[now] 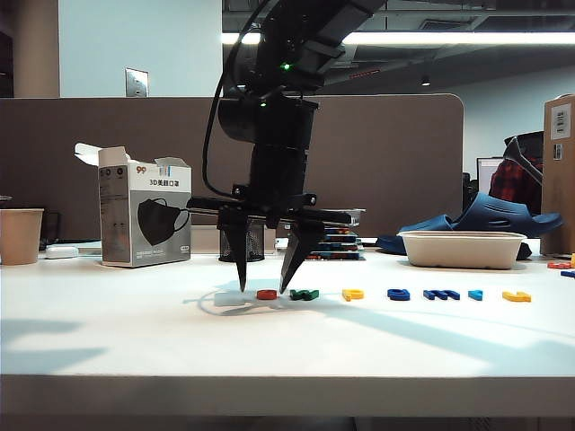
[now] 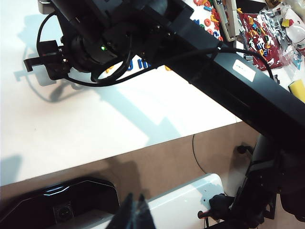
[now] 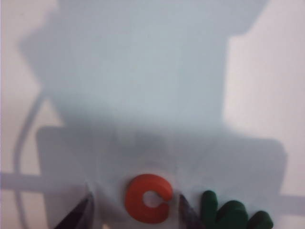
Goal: Select the appropriate letters from the row of letter magnets placed on the table to arrange into the word "cup".
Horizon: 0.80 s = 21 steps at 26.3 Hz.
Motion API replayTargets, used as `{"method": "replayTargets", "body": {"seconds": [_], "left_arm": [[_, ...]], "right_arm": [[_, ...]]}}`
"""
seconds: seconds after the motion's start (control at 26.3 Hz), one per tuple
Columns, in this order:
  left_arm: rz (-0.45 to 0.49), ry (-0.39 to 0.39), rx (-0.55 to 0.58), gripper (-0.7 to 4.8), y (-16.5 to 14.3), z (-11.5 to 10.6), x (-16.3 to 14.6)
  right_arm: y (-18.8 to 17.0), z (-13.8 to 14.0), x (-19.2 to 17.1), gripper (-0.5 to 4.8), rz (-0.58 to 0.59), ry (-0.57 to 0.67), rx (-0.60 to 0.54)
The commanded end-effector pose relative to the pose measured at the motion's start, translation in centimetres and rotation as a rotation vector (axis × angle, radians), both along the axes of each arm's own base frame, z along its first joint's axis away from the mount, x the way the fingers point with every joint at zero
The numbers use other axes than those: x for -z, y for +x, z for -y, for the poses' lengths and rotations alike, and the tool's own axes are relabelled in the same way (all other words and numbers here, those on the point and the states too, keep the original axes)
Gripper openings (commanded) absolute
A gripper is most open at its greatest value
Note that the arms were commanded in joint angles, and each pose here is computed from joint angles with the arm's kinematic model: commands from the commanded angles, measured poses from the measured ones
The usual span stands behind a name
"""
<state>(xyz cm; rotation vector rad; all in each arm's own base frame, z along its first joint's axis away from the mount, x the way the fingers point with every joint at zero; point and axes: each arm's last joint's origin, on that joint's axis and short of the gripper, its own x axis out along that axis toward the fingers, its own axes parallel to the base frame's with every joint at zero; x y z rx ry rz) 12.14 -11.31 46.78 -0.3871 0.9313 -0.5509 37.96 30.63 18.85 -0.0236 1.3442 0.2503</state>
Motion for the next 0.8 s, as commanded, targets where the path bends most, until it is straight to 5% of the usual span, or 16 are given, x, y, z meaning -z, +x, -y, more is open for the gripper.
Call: {"method": "replayTargets", "body": {"seconds": [0.04, 0.8], "left_arm": [[0.010, -0.005, 0.005, -0.05, -0.08, -0.03, -0.13], [0.010, -0.005, 0.005, -0.05, -0.09, -0.04, -0.13]], "right_arm": [[-0.05, -0.26, 0.44, 2.21, -0.006, -0.007, -0.001], [-0.17, -0.11, 1.15, 1.98, -0.041, -0.036, 0.000]]}}
